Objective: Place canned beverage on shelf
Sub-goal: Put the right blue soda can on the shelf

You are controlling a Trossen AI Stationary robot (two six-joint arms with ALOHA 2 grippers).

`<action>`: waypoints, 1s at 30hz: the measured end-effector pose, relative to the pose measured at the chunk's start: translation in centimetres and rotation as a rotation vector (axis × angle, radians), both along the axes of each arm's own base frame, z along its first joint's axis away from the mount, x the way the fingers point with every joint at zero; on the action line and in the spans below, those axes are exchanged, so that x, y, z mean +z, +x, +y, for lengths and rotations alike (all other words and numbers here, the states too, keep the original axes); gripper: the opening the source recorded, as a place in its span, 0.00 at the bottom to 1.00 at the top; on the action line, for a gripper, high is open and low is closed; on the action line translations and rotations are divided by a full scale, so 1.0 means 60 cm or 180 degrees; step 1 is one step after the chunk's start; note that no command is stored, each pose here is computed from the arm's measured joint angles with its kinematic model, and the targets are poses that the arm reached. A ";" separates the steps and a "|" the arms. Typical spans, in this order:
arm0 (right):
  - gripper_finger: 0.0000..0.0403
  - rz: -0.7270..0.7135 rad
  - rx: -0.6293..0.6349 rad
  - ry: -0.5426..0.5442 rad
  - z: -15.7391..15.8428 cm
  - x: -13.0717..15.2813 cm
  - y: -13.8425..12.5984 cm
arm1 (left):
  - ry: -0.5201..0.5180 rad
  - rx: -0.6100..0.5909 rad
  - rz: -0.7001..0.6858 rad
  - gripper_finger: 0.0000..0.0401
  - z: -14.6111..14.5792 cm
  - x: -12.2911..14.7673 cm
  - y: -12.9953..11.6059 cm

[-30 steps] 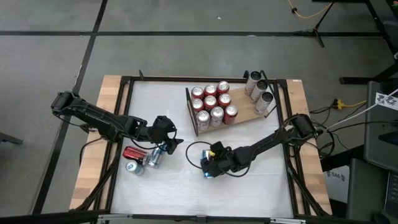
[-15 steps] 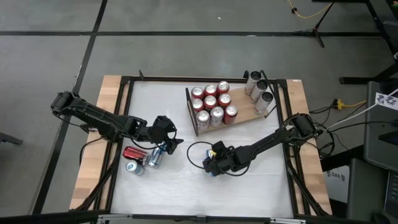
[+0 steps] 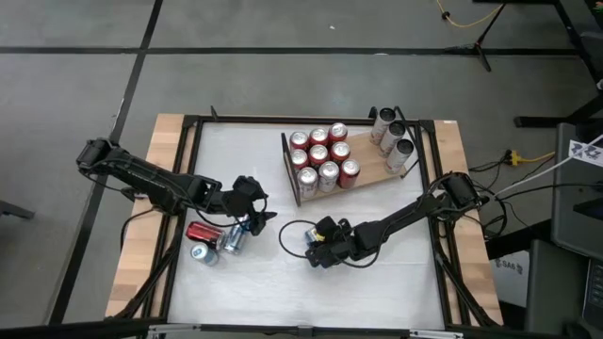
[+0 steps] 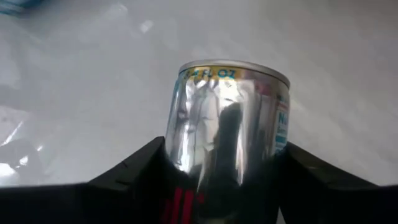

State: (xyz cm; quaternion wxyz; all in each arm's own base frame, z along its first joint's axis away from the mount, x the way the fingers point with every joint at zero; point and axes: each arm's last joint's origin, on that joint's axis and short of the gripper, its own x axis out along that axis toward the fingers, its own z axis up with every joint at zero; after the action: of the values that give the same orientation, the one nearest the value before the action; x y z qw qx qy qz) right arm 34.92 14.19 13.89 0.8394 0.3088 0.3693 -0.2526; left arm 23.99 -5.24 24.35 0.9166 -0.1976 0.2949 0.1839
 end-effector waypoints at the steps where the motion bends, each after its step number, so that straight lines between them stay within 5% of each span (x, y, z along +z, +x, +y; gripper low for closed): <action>1: 0.58 -0.0104 0.0067 -0.0071 0.001 0.006 0.004 | 0.0033 -0.0058 -0.0008 0.80 0.000 0.003 -0.001; 14: 0.57 -0.1345 0.1059 -0.1076 -0.009 0.075 0.064 | 0.0251 -0.1387 -0.0129 0.80 -0.027 0.033 -0.025; 20: 0.57 -0.1558 0.1514 -0.1718 -0.013 0.094 0.074 | 0.0288 -0.1528 -0.0195 0.80 -0.038 0.036 -0.026; 30: 0.57 -0.2298 0.1796 -0.2138 -0.010 0.089 0.100 | 0.0272 -0.1587 -0.0215 0.80 -0.042 0.037 -0.027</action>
State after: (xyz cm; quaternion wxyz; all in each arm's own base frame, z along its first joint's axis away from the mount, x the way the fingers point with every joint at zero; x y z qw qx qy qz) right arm 40.92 13.60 19.23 0.9995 -0.0191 0.0265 -0.0005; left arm 22.35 -7.78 26.56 0.9505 -0.0859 0.2957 -0.0422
